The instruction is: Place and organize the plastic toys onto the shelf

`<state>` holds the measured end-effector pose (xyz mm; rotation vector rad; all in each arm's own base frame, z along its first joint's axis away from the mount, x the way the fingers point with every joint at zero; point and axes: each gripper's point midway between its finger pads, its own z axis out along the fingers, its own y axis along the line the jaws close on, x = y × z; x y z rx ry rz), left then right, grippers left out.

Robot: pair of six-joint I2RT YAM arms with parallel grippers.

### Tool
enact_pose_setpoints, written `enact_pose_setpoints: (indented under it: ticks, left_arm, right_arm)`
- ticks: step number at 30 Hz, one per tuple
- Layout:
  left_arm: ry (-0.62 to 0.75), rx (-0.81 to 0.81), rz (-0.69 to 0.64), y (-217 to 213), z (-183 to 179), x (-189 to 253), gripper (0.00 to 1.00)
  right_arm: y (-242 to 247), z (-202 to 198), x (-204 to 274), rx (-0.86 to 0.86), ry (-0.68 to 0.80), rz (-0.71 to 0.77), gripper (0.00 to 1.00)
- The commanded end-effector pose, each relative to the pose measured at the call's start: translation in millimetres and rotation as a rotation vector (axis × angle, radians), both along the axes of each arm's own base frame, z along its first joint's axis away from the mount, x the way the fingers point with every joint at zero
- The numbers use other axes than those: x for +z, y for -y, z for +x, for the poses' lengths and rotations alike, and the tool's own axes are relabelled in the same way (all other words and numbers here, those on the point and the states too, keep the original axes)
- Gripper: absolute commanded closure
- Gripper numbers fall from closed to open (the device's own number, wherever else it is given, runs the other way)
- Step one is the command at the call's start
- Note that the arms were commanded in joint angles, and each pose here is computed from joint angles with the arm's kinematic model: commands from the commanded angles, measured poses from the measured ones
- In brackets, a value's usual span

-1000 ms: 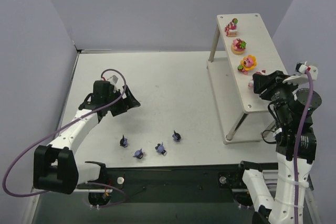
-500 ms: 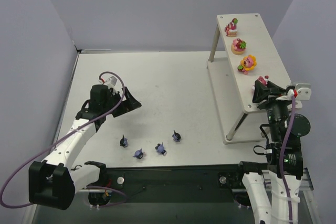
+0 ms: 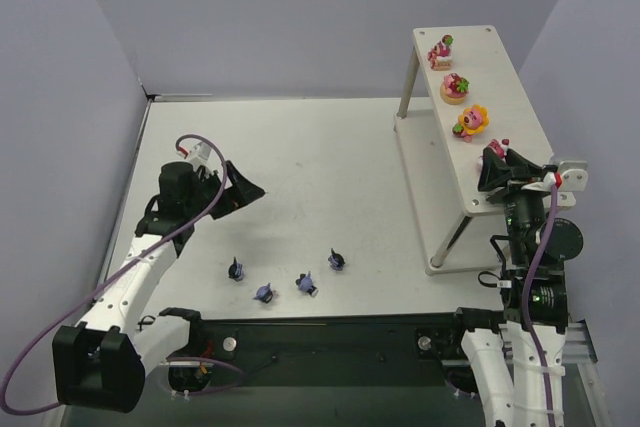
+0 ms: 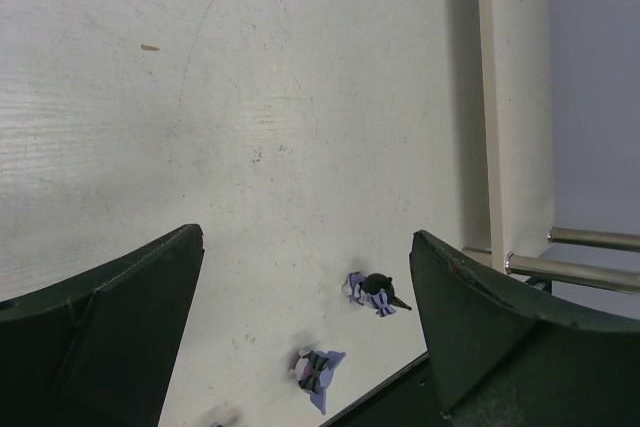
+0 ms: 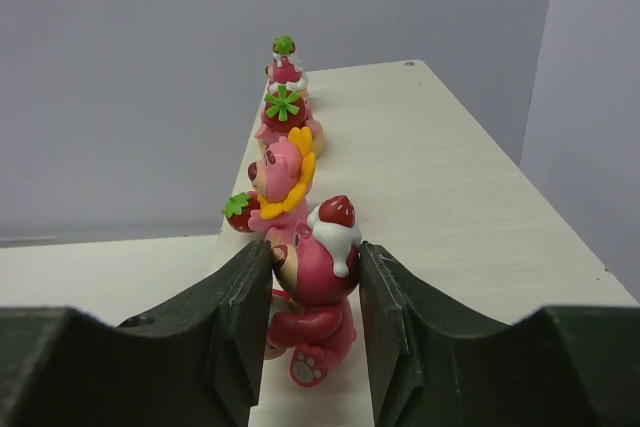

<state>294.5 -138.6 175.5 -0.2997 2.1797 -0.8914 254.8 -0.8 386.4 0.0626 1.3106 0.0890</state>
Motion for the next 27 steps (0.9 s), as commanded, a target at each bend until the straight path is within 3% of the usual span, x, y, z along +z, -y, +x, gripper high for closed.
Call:
enact_pose_setpoints:
  ticks: [1, 12, 27]
  left_arm:
    - [0.069, 0.008, -0.100, -4.7, 7.8, 19.4, 0.06]
    - [0.071, 0.057, -0.036, -16.7, 6.6, 16.8, 0.06]
    - [0.053, 0.073, -0.020, -19.5, 7.7, 12.3, 0.06]
  right_arm:
    - [-10.0, -2.1, 7.3, 0.048, 0.020, 0.005, 0.93]
    - [-5.0, 0.7, -33.0, -0.029, -0.208, 0.054, 0.81]
    - [-5.0, -3.4, -57.3, -0.121, -0.295, 0.005, 0.66]
